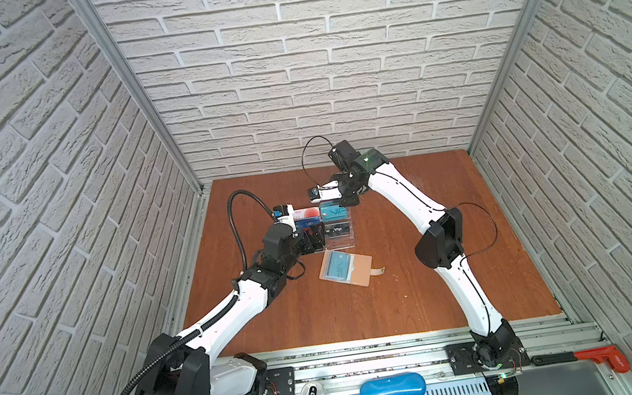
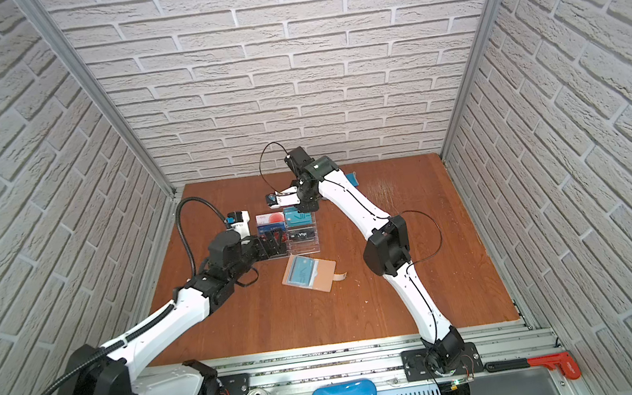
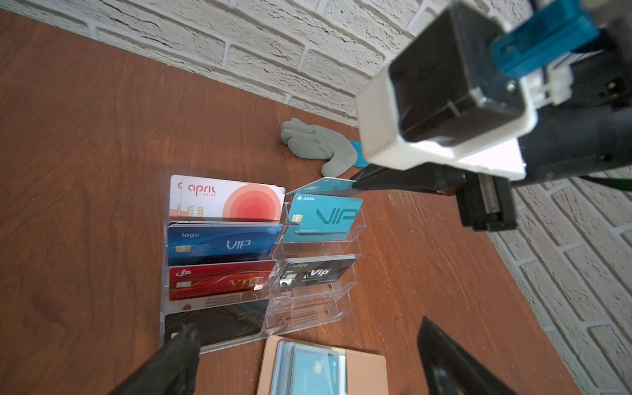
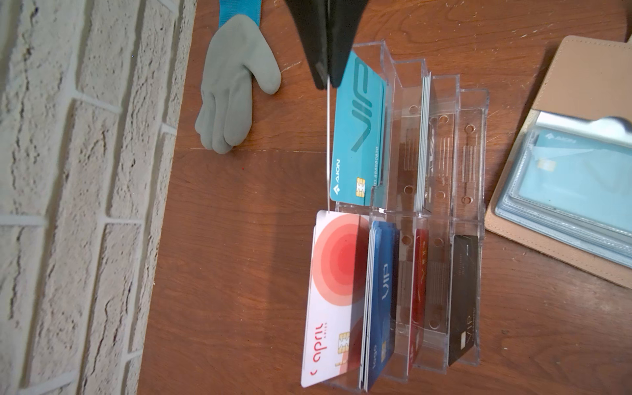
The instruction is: Take the credit cards out of the card holder
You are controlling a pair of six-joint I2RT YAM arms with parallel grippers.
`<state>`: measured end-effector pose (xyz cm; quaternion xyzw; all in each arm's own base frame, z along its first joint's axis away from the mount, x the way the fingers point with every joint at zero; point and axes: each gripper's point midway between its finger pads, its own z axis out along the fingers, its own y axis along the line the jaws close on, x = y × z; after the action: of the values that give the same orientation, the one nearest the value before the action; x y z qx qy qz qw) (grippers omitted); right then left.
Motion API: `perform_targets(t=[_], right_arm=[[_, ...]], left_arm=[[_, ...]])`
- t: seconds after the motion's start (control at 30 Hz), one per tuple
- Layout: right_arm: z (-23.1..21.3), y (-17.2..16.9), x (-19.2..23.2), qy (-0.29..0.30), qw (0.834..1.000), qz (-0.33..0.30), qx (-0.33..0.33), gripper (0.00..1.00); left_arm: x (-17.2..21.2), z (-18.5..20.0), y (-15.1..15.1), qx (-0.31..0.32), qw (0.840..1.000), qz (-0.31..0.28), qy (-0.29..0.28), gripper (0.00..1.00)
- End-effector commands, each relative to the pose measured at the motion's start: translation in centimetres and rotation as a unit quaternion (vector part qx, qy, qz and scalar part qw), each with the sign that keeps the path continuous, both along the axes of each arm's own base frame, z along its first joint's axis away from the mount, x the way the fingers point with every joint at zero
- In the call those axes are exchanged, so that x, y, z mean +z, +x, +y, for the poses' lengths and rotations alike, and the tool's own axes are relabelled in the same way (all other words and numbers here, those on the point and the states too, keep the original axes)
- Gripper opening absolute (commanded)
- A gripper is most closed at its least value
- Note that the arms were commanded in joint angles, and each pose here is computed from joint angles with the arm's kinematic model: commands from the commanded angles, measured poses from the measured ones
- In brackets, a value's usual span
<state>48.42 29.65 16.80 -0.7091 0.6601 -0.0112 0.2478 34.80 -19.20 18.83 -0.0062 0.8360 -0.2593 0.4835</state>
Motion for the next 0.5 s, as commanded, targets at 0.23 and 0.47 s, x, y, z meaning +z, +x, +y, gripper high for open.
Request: perform_targets(t=[0.23, 0.47], right_arm=[[1.1, -0.3, 4.8, 0.052, 0.998, -0.035, -0.008, 0.05], [0.8, -0.4, 5.8, 0.054, 0.997, -0.046, -0.012, 0.05]], left_arm=[[1.8, 0.4, 0.0, 0.009, 0.999, -0.031, -0.023, 0.98], [1.7, 0.2, 0.0, 0.007, 0.999, -0.028, -0.027, 0.98]])
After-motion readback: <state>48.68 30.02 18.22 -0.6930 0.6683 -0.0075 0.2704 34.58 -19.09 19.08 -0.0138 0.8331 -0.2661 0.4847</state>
